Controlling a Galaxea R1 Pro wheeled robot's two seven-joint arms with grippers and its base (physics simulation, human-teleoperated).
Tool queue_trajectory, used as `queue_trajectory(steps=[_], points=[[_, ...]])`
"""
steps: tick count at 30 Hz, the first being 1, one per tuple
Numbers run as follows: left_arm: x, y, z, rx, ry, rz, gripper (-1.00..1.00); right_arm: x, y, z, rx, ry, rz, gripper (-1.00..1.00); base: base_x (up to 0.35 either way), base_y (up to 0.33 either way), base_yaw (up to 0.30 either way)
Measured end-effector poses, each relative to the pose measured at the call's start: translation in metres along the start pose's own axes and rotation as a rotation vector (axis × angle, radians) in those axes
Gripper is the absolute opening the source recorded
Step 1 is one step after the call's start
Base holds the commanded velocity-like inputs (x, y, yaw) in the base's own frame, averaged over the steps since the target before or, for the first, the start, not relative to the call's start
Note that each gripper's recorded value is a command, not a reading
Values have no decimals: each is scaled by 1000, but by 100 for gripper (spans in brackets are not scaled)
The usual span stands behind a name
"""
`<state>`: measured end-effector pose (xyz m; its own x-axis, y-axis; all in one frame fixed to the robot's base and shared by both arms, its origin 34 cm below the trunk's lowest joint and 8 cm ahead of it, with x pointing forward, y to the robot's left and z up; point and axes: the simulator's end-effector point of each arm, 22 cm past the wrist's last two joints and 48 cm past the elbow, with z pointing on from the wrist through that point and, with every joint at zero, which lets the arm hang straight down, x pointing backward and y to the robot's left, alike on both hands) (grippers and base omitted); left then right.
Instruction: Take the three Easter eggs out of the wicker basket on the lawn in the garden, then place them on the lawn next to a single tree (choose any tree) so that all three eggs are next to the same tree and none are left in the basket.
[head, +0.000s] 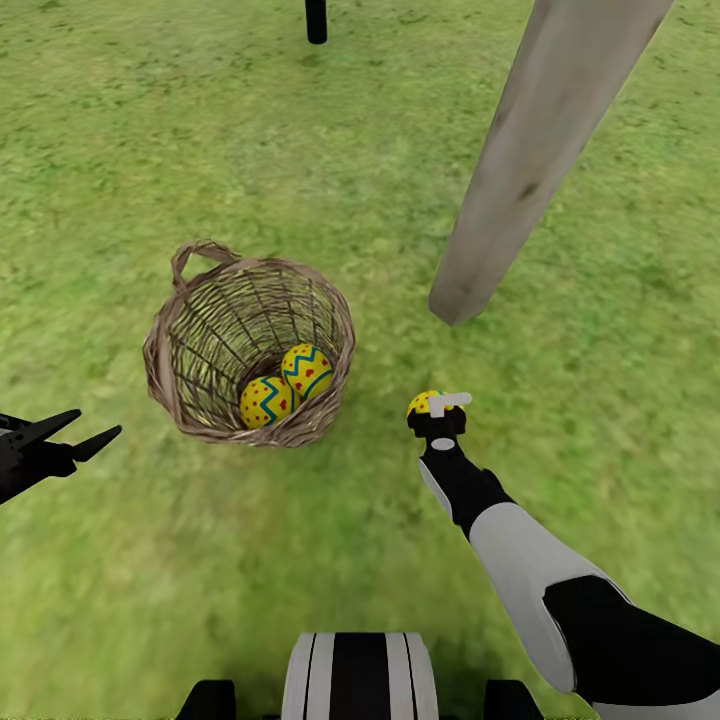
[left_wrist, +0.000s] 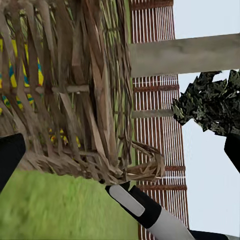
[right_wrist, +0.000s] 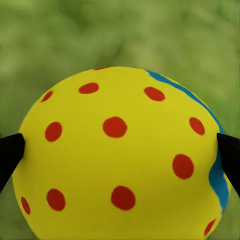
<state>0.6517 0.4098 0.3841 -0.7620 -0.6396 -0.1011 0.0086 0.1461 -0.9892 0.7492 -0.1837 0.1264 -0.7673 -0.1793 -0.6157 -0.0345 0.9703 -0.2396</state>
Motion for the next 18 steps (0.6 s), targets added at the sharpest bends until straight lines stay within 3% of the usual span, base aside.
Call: queue_trajectory(steps=[2, 3, 8, 12, 18], points=[[0, 0, 0, 0, 0, 0, 100, 0, 0, 0, 0, 0, 1, -100, 0, 0, 0], [0, 0, 0, 0, 0, 0, 100, 0, 0, 0, 0, 0, 2, 100, 0, 0, 0], [0, 0, 0, 1, -1, 0, 100, 5, 1, 0, -5, 10, -3, 100, 0, 0, 0], [-7, -15, -5, 13, -1, 24, 100, 10, -1, -4, -2, 29, 0, 100, 0, 0, 0], [-12, -34, -7, 39, -3, 47, 100, -7, -6, -11, 2, 6, 5, 100, 0, 0, 0]])
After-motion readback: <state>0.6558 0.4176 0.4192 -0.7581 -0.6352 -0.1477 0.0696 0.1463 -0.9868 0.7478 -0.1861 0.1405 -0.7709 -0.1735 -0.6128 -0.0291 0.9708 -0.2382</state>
